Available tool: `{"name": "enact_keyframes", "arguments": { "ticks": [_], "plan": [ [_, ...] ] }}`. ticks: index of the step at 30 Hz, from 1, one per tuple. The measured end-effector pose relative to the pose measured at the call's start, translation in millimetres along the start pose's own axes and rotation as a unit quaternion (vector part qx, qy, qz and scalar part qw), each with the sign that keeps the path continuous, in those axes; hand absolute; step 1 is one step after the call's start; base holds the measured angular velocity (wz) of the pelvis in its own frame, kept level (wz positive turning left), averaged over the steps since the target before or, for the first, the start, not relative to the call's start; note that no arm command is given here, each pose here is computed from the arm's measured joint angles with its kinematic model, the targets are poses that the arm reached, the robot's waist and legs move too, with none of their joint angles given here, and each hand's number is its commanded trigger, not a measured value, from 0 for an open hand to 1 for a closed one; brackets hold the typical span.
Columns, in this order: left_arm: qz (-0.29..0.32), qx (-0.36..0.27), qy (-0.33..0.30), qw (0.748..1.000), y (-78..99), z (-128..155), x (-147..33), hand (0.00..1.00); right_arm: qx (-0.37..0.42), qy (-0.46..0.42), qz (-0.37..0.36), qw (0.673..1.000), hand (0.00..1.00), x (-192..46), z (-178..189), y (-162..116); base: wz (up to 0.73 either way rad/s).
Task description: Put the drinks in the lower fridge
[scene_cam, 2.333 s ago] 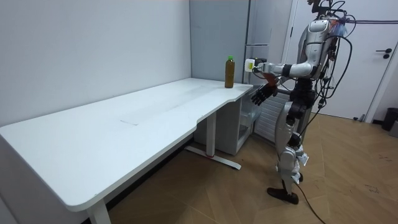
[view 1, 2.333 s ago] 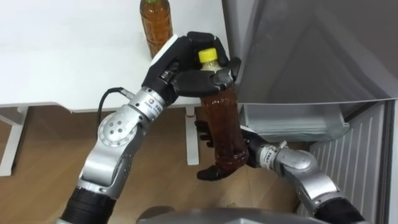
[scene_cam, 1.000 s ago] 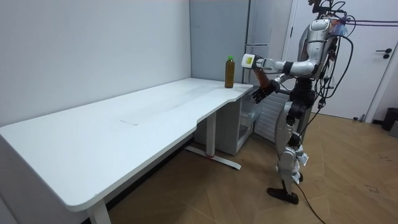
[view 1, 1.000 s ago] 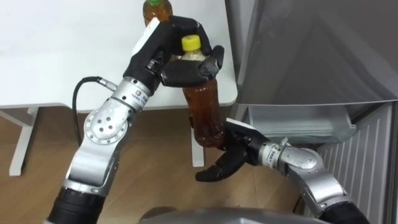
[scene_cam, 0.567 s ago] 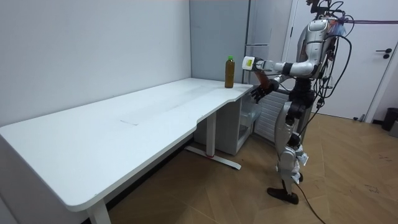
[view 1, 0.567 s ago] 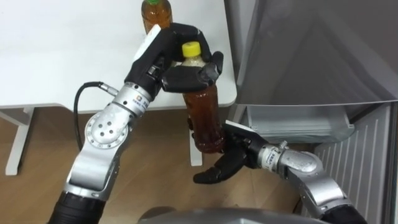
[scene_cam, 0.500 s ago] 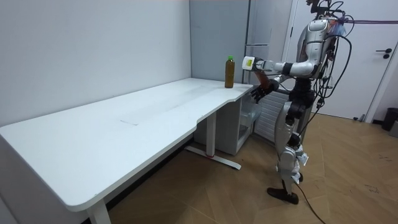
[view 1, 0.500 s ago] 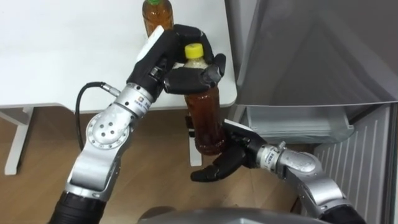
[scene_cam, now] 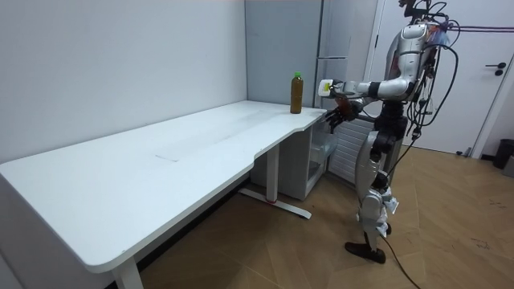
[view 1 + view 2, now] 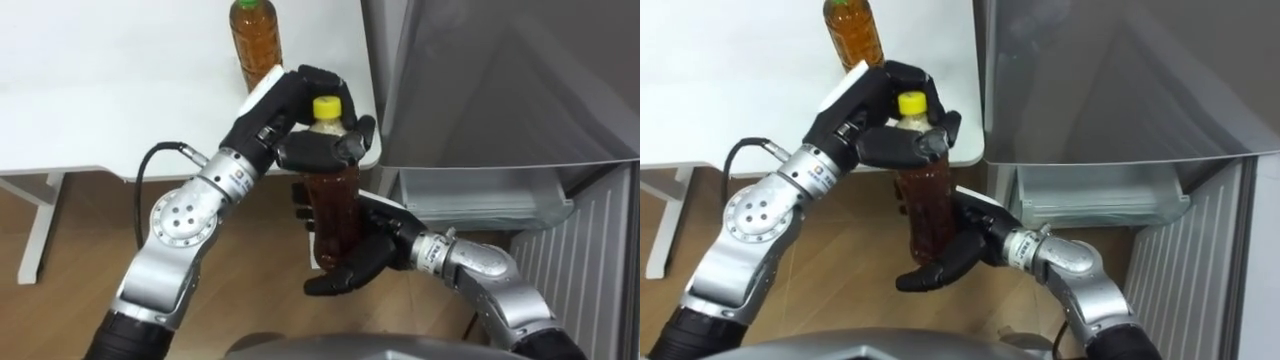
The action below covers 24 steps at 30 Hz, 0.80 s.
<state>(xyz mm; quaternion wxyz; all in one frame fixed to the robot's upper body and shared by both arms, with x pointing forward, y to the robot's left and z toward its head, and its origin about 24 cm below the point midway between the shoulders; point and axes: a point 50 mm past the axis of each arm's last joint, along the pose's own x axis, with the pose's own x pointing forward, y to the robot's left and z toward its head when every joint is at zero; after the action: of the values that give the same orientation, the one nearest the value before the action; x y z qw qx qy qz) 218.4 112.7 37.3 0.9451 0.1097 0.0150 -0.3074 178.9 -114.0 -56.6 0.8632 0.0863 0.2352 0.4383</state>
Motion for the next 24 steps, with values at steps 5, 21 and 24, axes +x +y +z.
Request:
{"name": "enact_keyframes", "arguments": {
  "ticks": [5,21,24],
  "plan": [
    [-0.013,0.007,0.006,1.0,-2.8,-1.7,-0.8,1.0,0.009,-0.003,0.009,1.0,1.0,-0.4,-0.8,1.6,0.0],
    [-0.001,0.015,-0.003,1.0,0.3,-0.2,-2.5,1.0,0.038,-0.021,0.016,0.999,1.0,-0.8,-0.4,3.2,0.0],
    [0.009,0.013,-0.006,1.0,0.3,0.5,-1.8,1.0,0.045,-0.029,0.011,0.999,1.0,-0.6,0.3,2.9,0.0]
  ]
}}
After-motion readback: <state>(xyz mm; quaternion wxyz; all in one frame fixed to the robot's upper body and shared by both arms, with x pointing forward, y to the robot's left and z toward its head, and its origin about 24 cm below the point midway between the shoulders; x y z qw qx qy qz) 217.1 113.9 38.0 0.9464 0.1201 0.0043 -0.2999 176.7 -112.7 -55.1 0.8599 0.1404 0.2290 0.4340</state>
